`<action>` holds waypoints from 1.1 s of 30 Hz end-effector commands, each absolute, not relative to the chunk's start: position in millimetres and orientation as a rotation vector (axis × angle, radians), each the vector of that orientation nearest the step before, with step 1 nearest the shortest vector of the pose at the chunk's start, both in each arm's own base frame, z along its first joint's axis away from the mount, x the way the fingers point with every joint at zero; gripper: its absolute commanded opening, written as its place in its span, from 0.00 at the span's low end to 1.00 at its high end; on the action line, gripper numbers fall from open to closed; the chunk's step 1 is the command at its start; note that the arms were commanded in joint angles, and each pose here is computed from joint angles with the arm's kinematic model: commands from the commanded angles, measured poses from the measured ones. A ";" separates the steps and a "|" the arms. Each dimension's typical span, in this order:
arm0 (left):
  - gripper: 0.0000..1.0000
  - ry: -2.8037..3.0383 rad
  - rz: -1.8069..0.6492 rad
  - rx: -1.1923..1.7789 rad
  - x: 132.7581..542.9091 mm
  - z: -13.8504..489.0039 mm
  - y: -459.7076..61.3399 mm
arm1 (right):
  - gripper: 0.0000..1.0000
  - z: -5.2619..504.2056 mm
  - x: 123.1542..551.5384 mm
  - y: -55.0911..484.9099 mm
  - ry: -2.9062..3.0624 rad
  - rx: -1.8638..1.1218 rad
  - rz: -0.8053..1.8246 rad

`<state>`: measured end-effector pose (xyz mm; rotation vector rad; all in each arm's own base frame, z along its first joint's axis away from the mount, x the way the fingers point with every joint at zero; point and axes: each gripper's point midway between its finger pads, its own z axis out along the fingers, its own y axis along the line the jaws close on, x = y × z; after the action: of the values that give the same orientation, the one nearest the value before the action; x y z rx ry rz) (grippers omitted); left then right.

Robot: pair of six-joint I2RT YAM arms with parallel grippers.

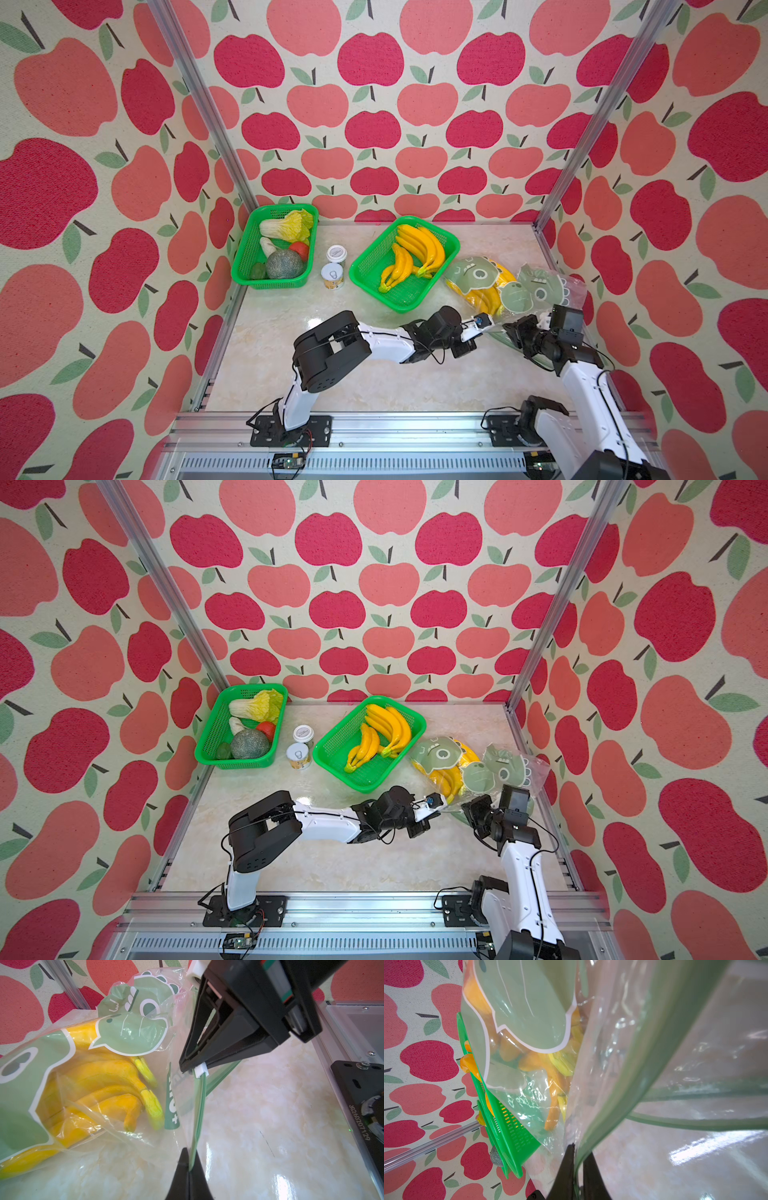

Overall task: Open the zip-top bag and take out the banana
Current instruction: Unzip the zipper on the zipper food storage bag.

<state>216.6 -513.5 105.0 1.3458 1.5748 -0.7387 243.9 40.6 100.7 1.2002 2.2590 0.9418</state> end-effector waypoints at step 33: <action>0.00 1.628 -0.716 1.341 217.4 103.7 -510.9 | 0.28 89.9 228.8 53.6 2.310 1.182 0.854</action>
<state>215.9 -505.9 89.5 1.3700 1.6492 -0.7048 236.6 54.4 94.3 1.1821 2.2619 0.8999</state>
